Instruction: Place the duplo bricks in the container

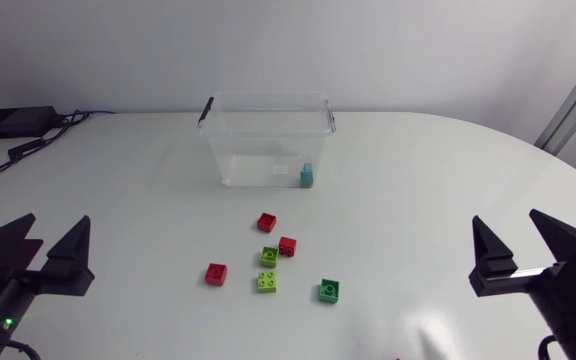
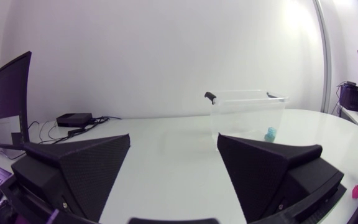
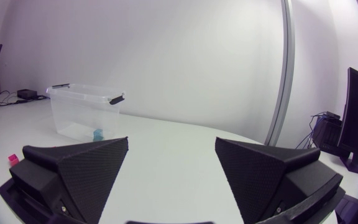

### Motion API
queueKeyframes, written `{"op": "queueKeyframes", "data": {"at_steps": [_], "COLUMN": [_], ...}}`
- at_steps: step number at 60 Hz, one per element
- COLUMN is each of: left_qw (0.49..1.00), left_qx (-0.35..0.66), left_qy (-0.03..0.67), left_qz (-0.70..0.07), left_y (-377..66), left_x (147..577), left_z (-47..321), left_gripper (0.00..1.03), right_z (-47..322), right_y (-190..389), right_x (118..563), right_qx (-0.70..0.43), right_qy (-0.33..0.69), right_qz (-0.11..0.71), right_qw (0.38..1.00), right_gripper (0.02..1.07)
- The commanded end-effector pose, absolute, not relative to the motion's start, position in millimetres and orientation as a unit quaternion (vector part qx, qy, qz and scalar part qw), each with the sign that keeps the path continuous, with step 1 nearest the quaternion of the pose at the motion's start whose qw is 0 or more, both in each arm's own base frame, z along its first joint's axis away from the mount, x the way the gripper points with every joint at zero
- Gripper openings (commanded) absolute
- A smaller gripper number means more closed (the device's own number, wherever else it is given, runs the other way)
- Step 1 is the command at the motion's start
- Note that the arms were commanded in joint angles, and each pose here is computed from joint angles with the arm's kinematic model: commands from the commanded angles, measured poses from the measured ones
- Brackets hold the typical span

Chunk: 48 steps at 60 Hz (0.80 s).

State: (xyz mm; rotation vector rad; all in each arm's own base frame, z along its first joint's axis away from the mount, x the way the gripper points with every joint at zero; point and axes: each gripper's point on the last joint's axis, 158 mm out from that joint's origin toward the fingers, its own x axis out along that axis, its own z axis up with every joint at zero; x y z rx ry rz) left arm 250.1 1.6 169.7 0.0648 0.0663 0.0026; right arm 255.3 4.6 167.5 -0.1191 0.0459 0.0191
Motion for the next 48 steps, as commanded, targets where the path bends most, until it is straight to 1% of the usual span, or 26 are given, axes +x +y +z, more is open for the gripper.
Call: {"op": "queueKeyframes", "data": {"at_steps": [1,10,18,26,33,38,39,40,45,48], "left_qw": [1.000,0.998,0.993,0.981,0.959,0.936,0.934,0.924,0.897,0.888], "left_qx": [0.012,0.004,0.003,0.016,0.032,0.047,0.049,0.064,0.140,0.147], "left_qy": [0.022,0.059,0.114,0.189,0.276,0.343,0.348,0.370,0.402,0.416], "left_qz": [-0.007,-0.022,-0.034,-0.046,-0.052,-0.064,-0.065,-0.074,-0.119,-0.126], "left_y": [-2.8,-10.8,-17.6,-24.8,-28.8,-34.5,-35.0,-37.7,-47.3,-49.4], "left_x": [249.9,259.5,273.3,287.8,305.8,314.9,315.1,317.5,321.8,325.8], "left_z": [196.8,204.9,206.3,203.5,188.4,169.3,167.8,159.5,140.4,131.7], "left_gripper": [0.96,0.96,0.96,0.96,0.96,0.96,0.96,0.96,0.96,0.96], "right_z": [186.5,190.1,191.3,184.5,175.8,169.1,166.6,163.3,149.2,140.8], "right_y": [8.0,12.9,19.7,30.1,40.3,45.4,46.9,49.3,52.3,59.2], "right_x": [259.3,272.5,280.5,287.4,290.3,292.8,292.8,292.5,291.7,288.1], "right_qx": [-0.051,-0.051,-0.046,-0.046,-0.051,-0.052,-0.051,-0.051,-0.052,-0.044], "right_qy": [0.025,0.073,0.101,0.141,0.185,0.219,0.227,0.239,0.286,0.316], "right_qz": [0.016,0.027,0.039,0.058,0.075,0.084,0.087,0.091,0.097,0.111], "right_qw": [0.998,0.996,0.993,0.987,0.978,0.971,0.969,0.965,0.952,0.941], "right_gripper": [1.03,1.03,1.03,1.03,1.03,1.03,1.03,1.03,1.03,1.03]}}
